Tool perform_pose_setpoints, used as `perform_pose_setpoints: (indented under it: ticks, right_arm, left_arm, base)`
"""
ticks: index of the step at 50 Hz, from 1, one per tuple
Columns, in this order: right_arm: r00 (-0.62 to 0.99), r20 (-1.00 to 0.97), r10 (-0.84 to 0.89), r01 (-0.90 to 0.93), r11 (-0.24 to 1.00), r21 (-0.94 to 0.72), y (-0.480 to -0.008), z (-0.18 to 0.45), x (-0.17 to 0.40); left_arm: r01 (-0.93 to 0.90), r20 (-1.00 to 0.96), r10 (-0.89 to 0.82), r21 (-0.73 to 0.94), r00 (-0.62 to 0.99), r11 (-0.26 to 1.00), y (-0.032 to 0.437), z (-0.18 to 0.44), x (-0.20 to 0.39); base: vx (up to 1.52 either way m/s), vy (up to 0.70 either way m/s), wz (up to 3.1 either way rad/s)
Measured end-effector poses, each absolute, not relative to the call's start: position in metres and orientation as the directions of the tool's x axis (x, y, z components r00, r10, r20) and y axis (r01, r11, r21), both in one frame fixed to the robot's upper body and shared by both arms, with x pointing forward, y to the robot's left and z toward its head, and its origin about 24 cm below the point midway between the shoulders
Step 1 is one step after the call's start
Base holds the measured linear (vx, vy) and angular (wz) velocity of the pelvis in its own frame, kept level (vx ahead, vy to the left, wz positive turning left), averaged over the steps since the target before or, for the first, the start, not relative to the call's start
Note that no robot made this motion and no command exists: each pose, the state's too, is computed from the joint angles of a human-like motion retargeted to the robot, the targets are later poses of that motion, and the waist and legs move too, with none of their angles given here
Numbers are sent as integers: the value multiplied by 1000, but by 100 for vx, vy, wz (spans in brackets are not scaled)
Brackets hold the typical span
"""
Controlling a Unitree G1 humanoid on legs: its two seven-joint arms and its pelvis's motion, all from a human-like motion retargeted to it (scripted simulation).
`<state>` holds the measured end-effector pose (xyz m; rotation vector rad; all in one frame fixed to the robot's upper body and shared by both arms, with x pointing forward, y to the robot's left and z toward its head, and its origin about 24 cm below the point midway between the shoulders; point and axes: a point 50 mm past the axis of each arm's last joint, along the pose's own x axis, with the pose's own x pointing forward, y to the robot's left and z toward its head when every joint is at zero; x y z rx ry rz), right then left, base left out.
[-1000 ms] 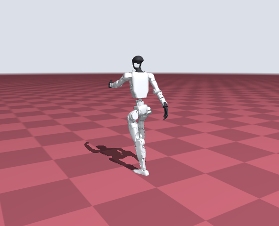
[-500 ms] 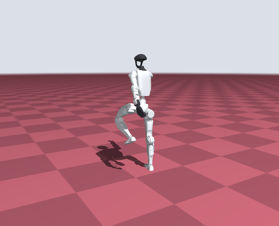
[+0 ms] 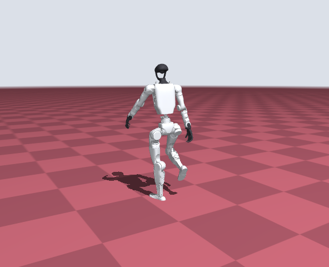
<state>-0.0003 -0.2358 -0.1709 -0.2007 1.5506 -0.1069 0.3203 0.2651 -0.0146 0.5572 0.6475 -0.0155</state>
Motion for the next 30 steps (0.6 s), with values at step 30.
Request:
perform_pose_setpoints:
  ticks: [30]
  right_arm:
    - [532, -796, -289, 41, 948, -317, -245, -120, 201]
  left_arm:
    - [285, -964, -83, -8, 253, 959, 212, -165, 90]
  base:
    - [60, -11, 13]
